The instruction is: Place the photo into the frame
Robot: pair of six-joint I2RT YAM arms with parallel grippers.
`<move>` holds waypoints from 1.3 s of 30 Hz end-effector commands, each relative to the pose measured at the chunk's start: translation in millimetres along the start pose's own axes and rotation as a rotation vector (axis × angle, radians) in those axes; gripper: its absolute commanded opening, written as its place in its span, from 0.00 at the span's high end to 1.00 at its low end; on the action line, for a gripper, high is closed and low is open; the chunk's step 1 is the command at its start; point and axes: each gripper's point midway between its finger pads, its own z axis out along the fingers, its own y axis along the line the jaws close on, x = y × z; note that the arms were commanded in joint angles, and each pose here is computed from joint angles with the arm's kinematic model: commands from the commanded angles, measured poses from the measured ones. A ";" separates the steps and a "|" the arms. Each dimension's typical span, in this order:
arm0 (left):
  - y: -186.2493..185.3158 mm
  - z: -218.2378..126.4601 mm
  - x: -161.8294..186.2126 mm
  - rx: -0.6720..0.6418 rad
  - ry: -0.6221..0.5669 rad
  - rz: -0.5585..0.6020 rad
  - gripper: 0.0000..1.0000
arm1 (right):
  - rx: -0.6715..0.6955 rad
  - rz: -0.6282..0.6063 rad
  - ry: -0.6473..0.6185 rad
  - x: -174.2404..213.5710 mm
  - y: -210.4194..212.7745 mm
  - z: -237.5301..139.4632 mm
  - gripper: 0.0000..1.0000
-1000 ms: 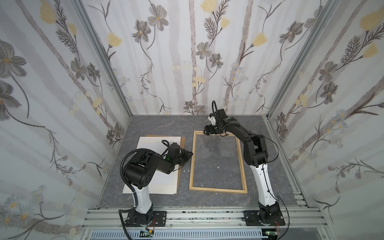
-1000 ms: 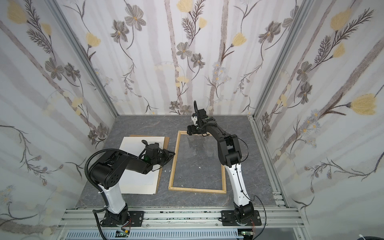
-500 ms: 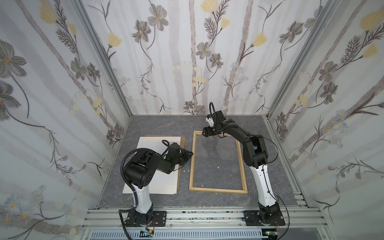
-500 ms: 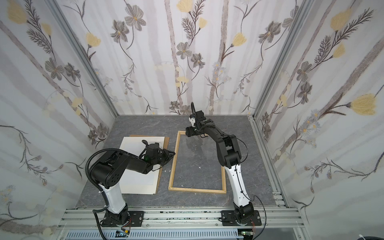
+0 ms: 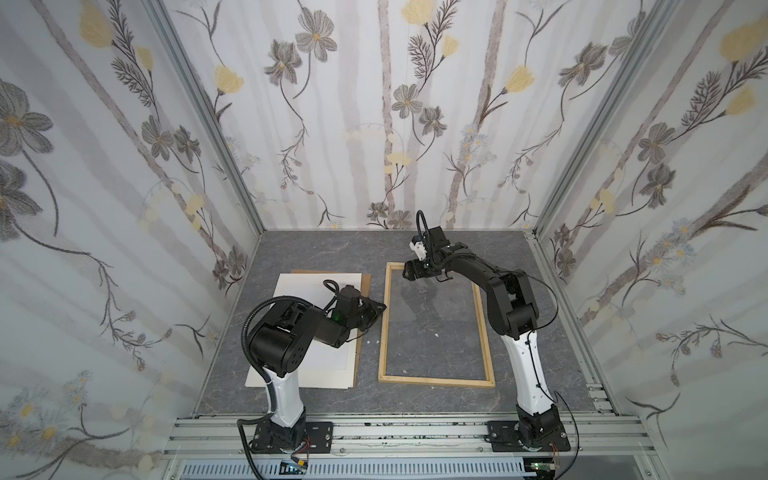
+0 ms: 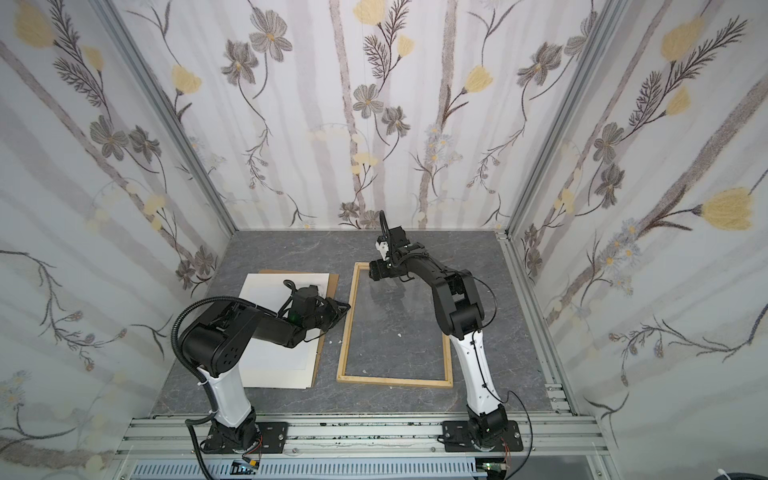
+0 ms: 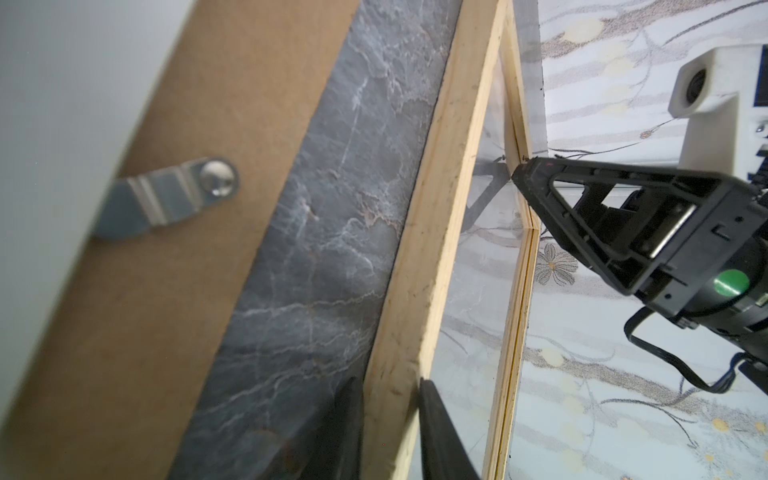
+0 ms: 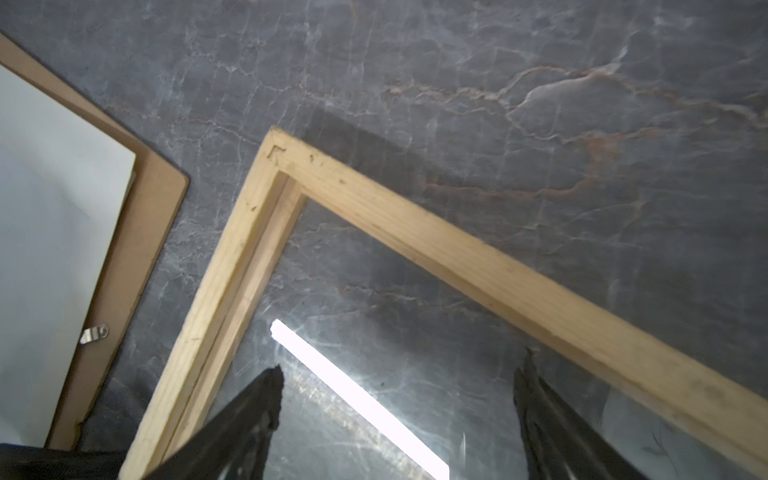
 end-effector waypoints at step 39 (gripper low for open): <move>7.3 -20.7 27.7 -0.143 0.045 0.100 0.41 | 0.229 0.523 -0.226 172.5 -96.7 -183.9 0.03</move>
